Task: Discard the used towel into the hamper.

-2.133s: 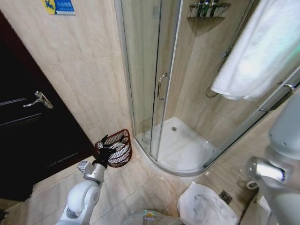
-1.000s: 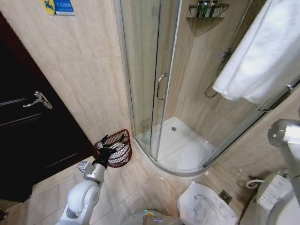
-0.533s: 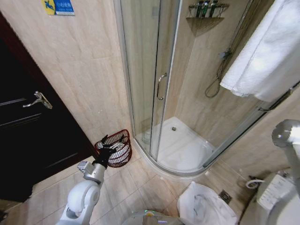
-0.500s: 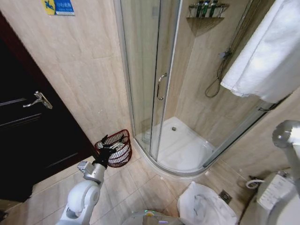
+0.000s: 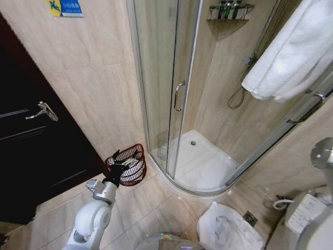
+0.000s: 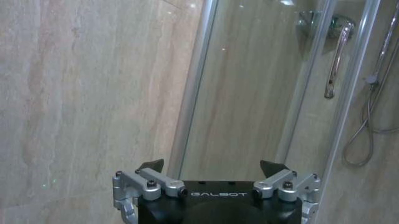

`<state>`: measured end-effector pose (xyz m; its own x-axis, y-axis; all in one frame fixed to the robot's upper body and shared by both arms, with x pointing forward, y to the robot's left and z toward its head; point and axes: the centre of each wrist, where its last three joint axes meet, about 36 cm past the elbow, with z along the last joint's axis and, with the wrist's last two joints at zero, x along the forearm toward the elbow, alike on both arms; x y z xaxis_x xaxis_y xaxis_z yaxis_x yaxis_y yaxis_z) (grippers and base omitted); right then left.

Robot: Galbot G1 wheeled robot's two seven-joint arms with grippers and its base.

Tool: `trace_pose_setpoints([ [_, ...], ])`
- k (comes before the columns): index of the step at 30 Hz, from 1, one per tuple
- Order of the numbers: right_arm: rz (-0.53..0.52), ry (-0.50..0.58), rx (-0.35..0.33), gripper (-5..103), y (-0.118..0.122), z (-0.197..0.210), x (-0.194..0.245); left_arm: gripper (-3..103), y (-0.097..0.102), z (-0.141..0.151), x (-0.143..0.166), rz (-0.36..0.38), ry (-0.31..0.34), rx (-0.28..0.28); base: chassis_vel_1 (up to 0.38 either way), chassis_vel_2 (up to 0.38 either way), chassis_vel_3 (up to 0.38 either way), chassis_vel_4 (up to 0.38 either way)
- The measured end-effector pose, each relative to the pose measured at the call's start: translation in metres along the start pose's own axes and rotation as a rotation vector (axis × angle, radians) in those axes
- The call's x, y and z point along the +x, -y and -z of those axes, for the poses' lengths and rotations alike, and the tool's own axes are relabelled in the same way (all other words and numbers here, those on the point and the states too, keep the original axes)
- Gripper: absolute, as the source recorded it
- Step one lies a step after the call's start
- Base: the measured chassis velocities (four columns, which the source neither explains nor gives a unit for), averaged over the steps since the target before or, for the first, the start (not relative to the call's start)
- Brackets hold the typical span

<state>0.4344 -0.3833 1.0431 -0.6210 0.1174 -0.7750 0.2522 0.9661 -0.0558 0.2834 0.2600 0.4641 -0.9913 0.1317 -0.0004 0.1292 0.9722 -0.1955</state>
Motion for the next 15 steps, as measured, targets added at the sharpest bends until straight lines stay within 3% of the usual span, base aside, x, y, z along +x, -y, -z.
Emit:
trace_pose_setpoints([
  [15, 0.081, 0.061, -0.053, 14, 0.006, 0.002, 0.016, 100, 0.000, 0.000, 0.000, 0.000, 0.000, 0.000, 0.000, 0.000, 0.000, 0.000],
])
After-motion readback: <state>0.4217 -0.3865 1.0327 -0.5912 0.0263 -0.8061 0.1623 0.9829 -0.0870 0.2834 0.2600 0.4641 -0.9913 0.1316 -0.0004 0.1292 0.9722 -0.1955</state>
